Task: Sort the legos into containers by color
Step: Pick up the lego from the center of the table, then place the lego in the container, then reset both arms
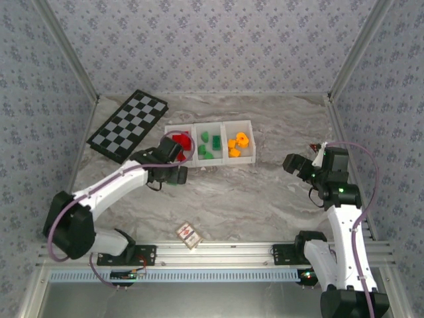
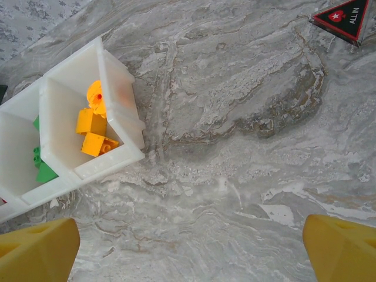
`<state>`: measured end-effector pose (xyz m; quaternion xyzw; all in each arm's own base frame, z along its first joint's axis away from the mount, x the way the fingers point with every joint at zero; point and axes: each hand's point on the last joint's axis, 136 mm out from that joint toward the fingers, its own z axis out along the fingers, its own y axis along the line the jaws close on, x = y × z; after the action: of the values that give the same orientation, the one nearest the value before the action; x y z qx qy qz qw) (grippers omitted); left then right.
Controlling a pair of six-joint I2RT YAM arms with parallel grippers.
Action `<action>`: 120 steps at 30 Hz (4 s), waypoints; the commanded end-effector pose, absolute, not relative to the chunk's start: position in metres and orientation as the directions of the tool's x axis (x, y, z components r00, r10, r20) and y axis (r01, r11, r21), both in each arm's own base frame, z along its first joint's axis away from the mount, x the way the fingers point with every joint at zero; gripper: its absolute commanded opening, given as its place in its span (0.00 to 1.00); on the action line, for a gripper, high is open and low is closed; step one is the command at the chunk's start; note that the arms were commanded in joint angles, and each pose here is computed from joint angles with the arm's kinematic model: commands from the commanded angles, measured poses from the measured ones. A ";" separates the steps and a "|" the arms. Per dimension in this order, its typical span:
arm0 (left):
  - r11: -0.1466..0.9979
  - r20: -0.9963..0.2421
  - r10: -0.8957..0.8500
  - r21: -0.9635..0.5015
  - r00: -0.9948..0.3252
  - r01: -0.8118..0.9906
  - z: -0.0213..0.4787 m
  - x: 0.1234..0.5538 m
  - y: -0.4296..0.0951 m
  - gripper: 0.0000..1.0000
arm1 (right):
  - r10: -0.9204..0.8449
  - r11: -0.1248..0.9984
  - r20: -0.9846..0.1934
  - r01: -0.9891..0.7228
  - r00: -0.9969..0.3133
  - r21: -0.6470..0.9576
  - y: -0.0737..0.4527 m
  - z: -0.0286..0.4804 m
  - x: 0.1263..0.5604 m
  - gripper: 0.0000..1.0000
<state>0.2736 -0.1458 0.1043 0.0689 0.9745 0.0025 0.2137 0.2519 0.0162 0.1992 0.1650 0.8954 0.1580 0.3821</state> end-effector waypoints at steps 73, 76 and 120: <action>0.935 -0.501 0.136 -0.220 -0.855 0.277 0.157 0.469 -0.315 0.34 | 0.445 0.877 -0.563 0.211 -0.696 0.432 0.019 0.161 0.249 1.00; 0.939 -0.484 0.142 -0.209 -0.864 0.271 0.146 0.475 -0.319 0.37 | 0.444 0.878 -0.564 0.212 -0.696 0.430 0.018 0.161 0.248 1.00; 0.989 -0.984 0.037 0.012 -0.172 0.145 0.216 0.315 -0.097 1.00 | -0.005 1.000 -0.950 -0.016 -0.313 0.000 0.001 0.168 0.331 1.00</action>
<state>0.3091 -0.1075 0.1771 0.0882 0.8289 -0.0364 0.5513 0.3151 0.0359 0.1628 -0.0274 0.8385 0.0713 0.5396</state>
